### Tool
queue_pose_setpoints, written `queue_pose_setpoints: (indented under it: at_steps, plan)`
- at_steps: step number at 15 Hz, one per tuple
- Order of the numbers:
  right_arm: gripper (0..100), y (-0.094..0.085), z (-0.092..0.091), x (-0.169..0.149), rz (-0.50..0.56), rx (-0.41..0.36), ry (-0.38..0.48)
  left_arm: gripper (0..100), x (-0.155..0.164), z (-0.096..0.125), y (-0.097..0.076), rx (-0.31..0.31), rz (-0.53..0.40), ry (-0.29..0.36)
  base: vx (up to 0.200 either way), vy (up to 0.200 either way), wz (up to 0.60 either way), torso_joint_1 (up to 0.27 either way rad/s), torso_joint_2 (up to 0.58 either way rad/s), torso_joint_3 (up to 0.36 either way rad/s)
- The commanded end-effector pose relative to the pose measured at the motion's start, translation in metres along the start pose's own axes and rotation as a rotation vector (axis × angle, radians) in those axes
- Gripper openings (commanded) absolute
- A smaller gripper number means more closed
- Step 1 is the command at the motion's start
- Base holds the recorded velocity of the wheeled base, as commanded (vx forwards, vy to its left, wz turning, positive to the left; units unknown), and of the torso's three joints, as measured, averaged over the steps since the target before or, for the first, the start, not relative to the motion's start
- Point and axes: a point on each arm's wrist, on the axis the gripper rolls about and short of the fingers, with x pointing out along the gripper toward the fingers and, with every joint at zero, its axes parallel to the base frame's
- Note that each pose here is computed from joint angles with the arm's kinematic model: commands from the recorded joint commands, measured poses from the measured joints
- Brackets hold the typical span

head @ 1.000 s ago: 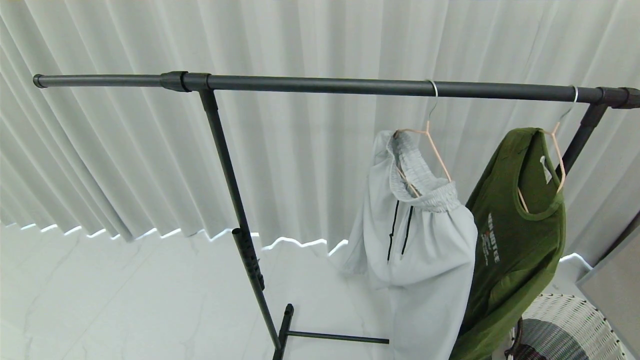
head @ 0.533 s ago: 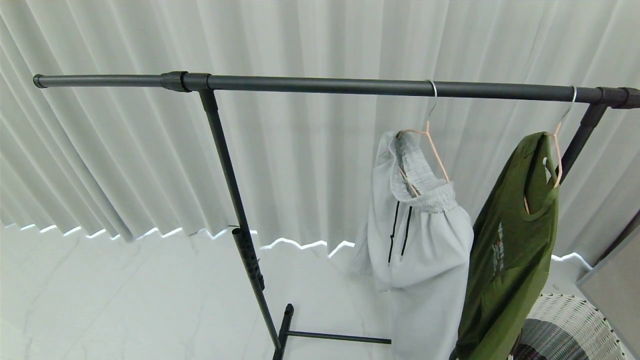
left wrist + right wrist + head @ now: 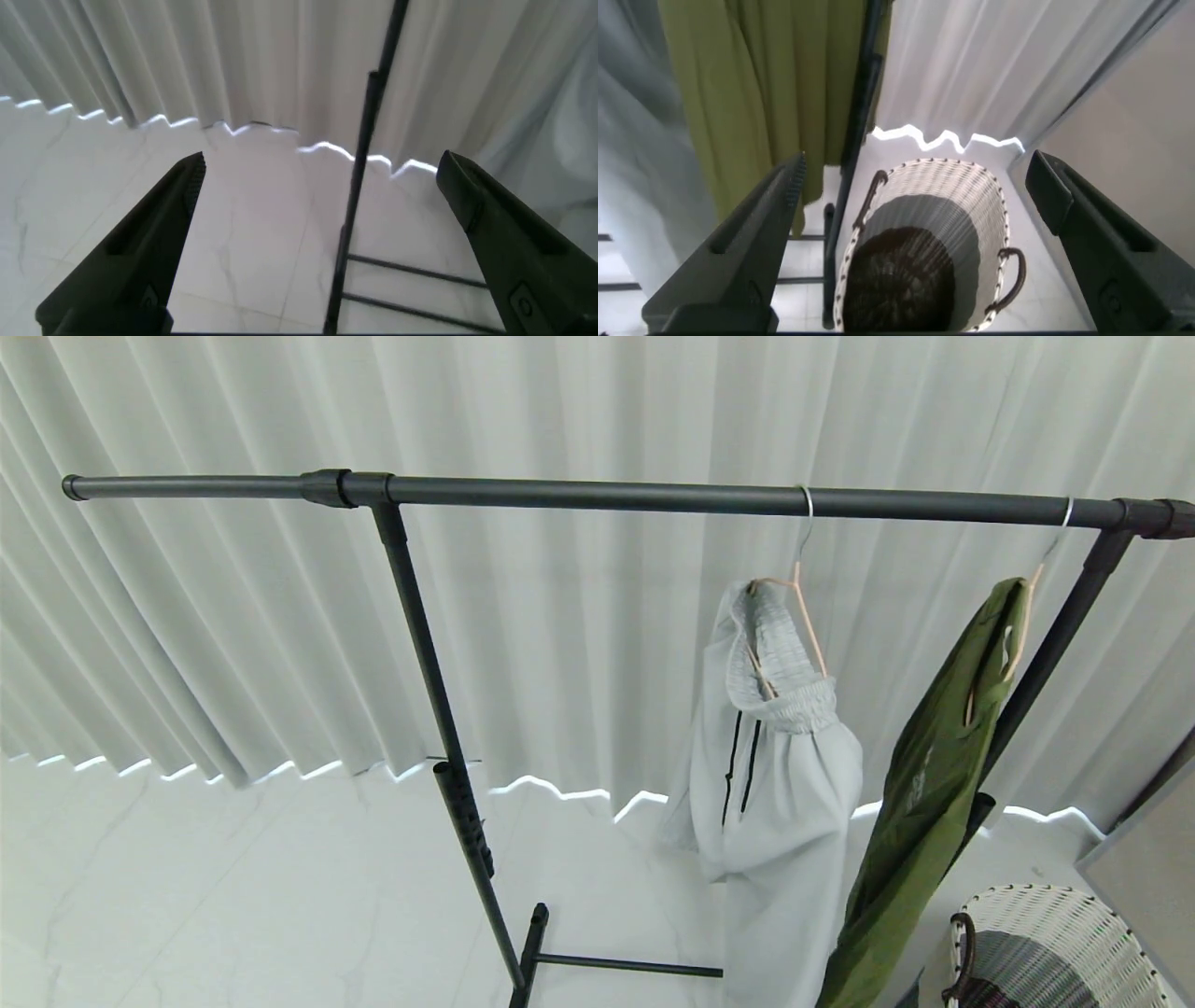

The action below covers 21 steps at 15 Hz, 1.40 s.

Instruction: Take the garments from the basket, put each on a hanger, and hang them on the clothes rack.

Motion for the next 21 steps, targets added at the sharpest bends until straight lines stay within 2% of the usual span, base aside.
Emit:
queue_pose_setpoints:
  at_steps: [1, 4, 5, 7, 12, 14, 16, 17, 19, 20, 21]
  plan:
    - [100, 0.0003, -0.0006, 0.0006, 0.014, 0.0, 0.008, 100, 0.0004, 0.0, 0.0, 0.003, -0.001, 0.006, 0.0, 0.0, 0.0, 0.0, 0.0, 0.0]
    - [100, 0.0001, -0.0007, 0.0004, 0.038, -0.001, 0.007, 100, 0.0018, 0.0002, -0.0003, 0.005, 0.009, 0.027, 0.0, 0.0, 0.0, 0.0, 0.0, 0.0]
    - [100, 0.0, -0.0009, 0.0004, 0.082, -0.017, -0.003, 100, 0.0018, 0.0002, -0.0009, 0.002, 0.048, 0.028, 0.0, 0.0, 0.0, 0.0, 0.0, 0.0]
    - [100, 0.0, -0.001, 0.0005, 0.083, -0.022, -0.005, 100, 0.0014, 0.0001, -0.0017, -0.004, 0.103, 0.023, 0.0, 0.0, 0.0, 0.0, 0.0, 0.0]
    - [100, 0.0, -0.0016, 0.0004, 0.099, 0.017, 0.001, 100, 0.0008, -0.0003, -0.0017, 0.003, 0.094, 0.019, 0.0, 0.0, 0.0, 0.0, 0.0, 0.0]
    - [100, -0.0001, -0.0018, 0.0004, 0.099, 0.028, 0.003, 100, 0.0007, -0.001, -0.0008, 0.014, 0.032, 0.023, 0.0, 0.0, 0.0, 0.0, 0.0, 0.0]
    - [100, -0.0009, -0.0019, 0.0003, 0.154, 0.024, -0.005, 100, -0.0001, -0.0013, 0.0016, 0.026, -0.134, 0.004, 0.0, 0.0, 0.0, 0.0, 0.0, 0.0]
    - [100, -0.0014, -0.002, 0.0, 0.182, 0.021, -0.011, 100, 0.0001, -0.0015, 0.0021, 0.027, -0.169, 0.006, 0.0, 0.0, 0.0, 0.0, 0.0, 0.0]
    - [100, -0.0023, -0.0024, -0.0008, 0.237, 0.017, -0.028, 100, 0.0005, -0.0018, 0.0021, 0.026, -0.175, 0.017, 0.0, 0.0, 0.0, 0.0, 0.0, 0.0]
    - [100, -0.0035, -0.0038, -0.0046, 0.279, 0.013, -0.083, 100, 0.0004, -0.0018, 0.0021, 0.018, -0.175, 0.016, 0.0, 0.0, 0.0, 0.0, 0.0, 0.0]
    - [100, -0.0035, -0.0051, -0.0068, 0.249, 0.018, -0.105, 100, 0.0004, -0.0018, 0.0021, 0.022, -0.175, 0.016, 0.0, 0.0, 0.0, 0.0, 0.0, 0.0]
